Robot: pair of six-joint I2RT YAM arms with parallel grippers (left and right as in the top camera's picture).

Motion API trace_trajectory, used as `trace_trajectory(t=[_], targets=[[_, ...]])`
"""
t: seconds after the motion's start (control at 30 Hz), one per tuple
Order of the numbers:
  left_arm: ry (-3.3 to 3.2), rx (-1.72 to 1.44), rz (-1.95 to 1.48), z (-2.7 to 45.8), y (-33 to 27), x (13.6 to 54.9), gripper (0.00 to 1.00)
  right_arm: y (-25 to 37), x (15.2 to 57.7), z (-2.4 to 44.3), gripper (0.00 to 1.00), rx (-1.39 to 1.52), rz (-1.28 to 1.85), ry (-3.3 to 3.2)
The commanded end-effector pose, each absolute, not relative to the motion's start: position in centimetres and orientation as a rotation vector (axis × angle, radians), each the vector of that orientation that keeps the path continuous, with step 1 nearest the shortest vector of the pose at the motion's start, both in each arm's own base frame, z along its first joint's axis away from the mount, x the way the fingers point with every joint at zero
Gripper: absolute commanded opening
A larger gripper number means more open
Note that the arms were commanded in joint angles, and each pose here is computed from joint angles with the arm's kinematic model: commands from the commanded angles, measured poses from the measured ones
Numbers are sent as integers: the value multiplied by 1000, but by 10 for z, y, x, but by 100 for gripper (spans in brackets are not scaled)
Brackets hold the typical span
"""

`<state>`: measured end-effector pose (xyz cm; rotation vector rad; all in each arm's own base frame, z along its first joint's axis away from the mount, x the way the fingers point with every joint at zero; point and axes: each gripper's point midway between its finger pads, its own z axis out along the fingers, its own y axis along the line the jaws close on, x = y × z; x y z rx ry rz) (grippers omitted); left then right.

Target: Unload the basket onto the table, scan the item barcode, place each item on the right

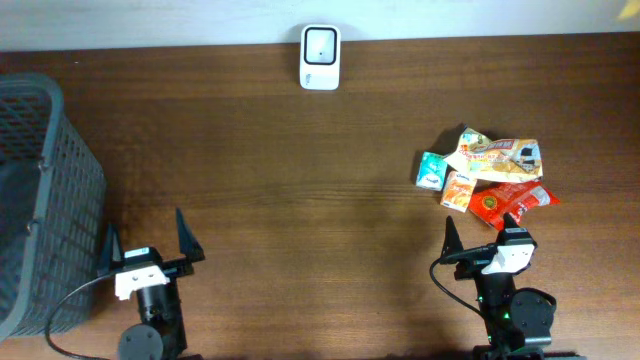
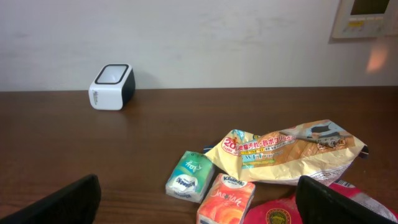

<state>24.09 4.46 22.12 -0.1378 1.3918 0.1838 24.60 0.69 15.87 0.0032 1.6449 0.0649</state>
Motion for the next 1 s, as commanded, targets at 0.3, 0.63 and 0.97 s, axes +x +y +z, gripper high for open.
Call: trace_trajectory(t=[0.3,0.63,0.97], targets=[[1642,-136,195,158,45,242,99,3,246,156,99,14,47,1647],[1643,-136,195,158,45,242,99,3,246,156,99,14,47,1647],[1643,-136,195,158,45,242,99,3,246,156,99,14,47,1647]])
